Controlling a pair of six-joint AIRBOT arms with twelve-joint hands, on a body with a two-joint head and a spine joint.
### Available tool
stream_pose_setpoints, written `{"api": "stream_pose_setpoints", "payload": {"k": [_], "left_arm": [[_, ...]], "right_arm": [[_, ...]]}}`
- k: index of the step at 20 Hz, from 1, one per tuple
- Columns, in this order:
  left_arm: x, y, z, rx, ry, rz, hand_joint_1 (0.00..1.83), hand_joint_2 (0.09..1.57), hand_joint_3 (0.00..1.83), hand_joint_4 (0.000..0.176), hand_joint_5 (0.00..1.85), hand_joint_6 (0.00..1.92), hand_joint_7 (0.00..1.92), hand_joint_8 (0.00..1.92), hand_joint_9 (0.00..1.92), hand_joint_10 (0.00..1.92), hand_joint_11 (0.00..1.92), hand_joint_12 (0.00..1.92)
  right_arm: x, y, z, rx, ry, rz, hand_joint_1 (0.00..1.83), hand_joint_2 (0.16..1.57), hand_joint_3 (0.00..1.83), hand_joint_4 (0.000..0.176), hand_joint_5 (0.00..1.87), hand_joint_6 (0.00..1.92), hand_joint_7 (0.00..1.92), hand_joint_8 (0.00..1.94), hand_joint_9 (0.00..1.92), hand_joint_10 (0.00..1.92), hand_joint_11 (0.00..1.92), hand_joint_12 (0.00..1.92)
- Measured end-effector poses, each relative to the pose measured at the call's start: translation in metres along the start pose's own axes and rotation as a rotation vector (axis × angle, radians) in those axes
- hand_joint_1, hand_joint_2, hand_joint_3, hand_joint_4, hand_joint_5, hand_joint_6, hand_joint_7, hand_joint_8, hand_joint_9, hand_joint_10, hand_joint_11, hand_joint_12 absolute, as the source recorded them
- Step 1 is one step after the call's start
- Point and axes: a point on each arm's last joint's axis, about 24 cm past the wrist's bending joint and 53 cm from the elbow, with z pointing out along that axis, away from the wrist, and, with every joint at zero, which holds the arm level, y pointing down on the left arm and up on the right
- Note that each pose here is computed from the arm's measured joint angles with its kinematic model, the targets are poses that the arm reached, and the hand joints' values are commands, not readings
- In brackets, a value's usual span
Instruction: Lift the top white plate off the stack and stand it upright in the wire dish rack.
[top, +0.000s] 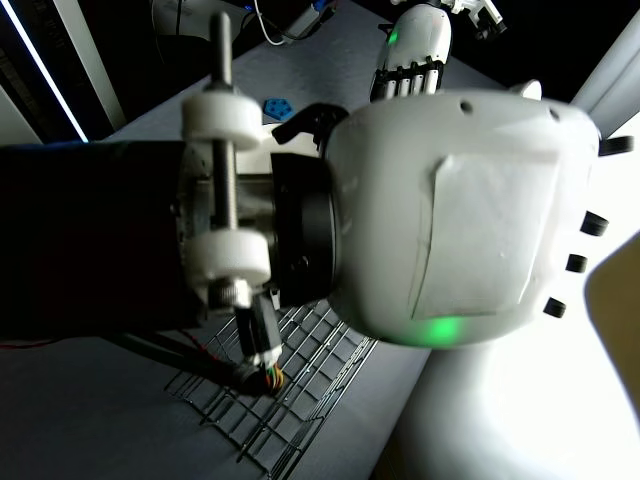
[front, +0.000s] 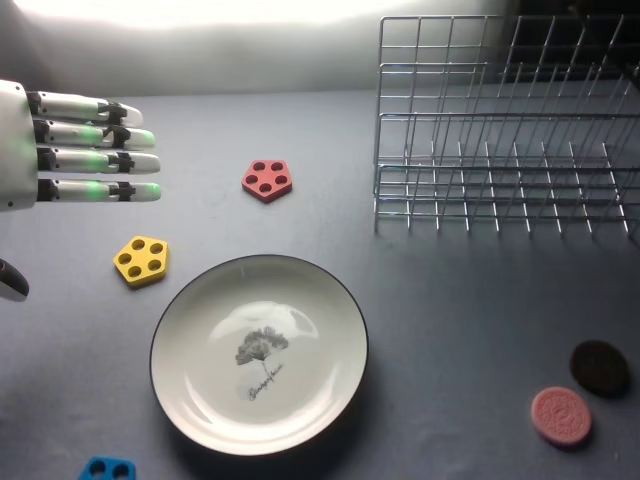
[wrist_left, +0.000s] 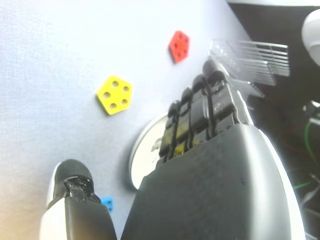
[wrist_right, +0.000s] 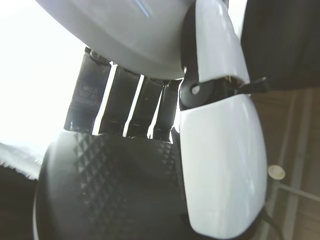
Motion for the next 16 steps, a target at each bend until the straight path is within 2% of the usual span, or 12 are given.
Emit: {"api": "stream_pose_setpoints", "payload": {"k": [1,2,3,4,5,6,9,10,12,13,14,16], "left_arm": [[0.0,0.0,0.0,0.0,0.0,0.0,0.23,0.96,0.0,0.0,0.05,0.0,0.07,0.0,0.09,0.0,0.0,0.45],[0.0,0.0,0.0,0.0,0.0,0.0,0.24,0.95,0.0,0.0,0.07,0.01,0.09,0.01,0.1,0.01,0.01,0.45],[0.0,0.0,0.0,0.0,0.0,0.0,0.23,0.95,0.0,0.0,0.07,0.01,0.09,0.01,0.1,0.01,0.0,0.44],[0.0,0.0,0.0,0.001,0.0,0.0,0.22,0.95,0.0,0.0,0.05,0.0,0.07,0.0,0.08,0.0,0.0,0.41],[0.0,0.0,0.0,0.001,-0.001,0.0,0.23,0.96,0.0,0.0,0.04,0.0,0.06,0.0,0.07,0.0,0.0,0.39],[-0.001,-0.001,0.0,0.003,-0.002,0.0,0.24,0.96,0.0,0.0,0.03,0.0,0.05,0.0,0.05,0.0,0.0,0.33],[-0.001,-0.001,0.0,0.004,-0.003,0.001,0.24,0.96,0.0,0.0,0.03,0.0,0.04,0.0,0.05,0.0,0.0,0.32],[-0.001,-0.001,0.0,0.004,-0.004,0.0,0.23,0.95,0.0,0.0,0.04,0.0,0.05,0.0,0.07,0.0,0.0,0.39],[-0.001,-0.001,0.0,0.006,-0.004,0.001,0.23,0.96,0.0,0.0,0.06,0.0,0.08,0.0,0.08,0.0,0.0,0.4],[-0.001,-0.001,0.0,0.006,-0.004,0.001,0.23,0.96,0.0,0.0,0.05,0.0,0.07,0.0,0.07,0.0,0.0,0.39],[-0.001,-0.001,0.0,0.006,-0.005,0.0,0.23,0.96,0.0,0.0,0.04,0.0,0.07,0.0,0.07,0.0,0.0,0.39],[-0.001,-0.001,0.0,0.006,-0.005,0.0,0.22,0.95,0.0,0.0,0.04,0.0,0.07,0.0,0.09,0.0,0.0,0.43]], "right_arm": [[0.0,0.001,0.0,0.001,0.002,0.03,1.47,1.06,0.0,0.0,0.9,1.06,1.08,0.65,1.08,0.77,1.08,1.1],[0.0,0.001,-0.001,0.005,0.006,0.061,1.49,1.06,0.0,0.0,0.91,1.05,1.08,0.62,1.08,0.74,1.04,1.24],[0.001,-0.001,-0.002,0.012,0.011,0.067,1.41,1.07,0.0,0.0,0.93,1.1,1.07,0.69,1.08,0.84,1.09,0.83],[0.001,-0.002,-0.003,0.018,0.015,0.067,1.39,1.08,0.0,0.0,0.92,1.13,1.05,0.74,1.08,0.88,1.17,0.61],[0.001,-0.004,-0.004,0.026,0.016,0.063,1.47,1.06,0.0,0.0,0.91,1.08,1.07,0.65,1.07,0.77,1.07,1.12],[-0.002,-0.006,-0.007,0.038,0.011,0.104,1.49,1.06,0.0,0.0,0.9,1.07,1.09,0.63,1.08,0.74,1.04,1.24],[-0.002,-0.005,-0.014,0.047,0.018,0.114,1.49,1.06,0.0,0.0,0.89,1.07,1.09,0.62,1.08,0.73,1.03,1.27],[-0.001,-0.005,-0.015,0.047,0.02,0.118,1.5,1.05,0.0,0.0,0.92,1.06,1.11,0.56,1.1,0.69,1.04,1.25],[0.0,-0.002,-0.018,0.04,0.032,0.126,1.49,1.06,0.0,0.0,0.9,1.08,1.07,0.65,1.05,0.77,1.02,1.28],[0.002,-0.002,-0.018,0.041,0.037,0.13,1.48,1.07,0.0,0.0,0.91,1.08,1.07,0.66,1.05,0.78,1.03,1.19],[0.004,-0.003,-0.018,0.045,0.047,0.128,1.49,1.06,0.0,0.0,0.91,1.07,1.07,0.64,1.05,0.76,1.03,1.26],[0.005,-0.003,-0.02,0.049,0.057,0.13,1.5,1.06,0.0,0.0,0.91,1.07,1.09,0.61,1.08,0.73,1.03,1.26]]}}
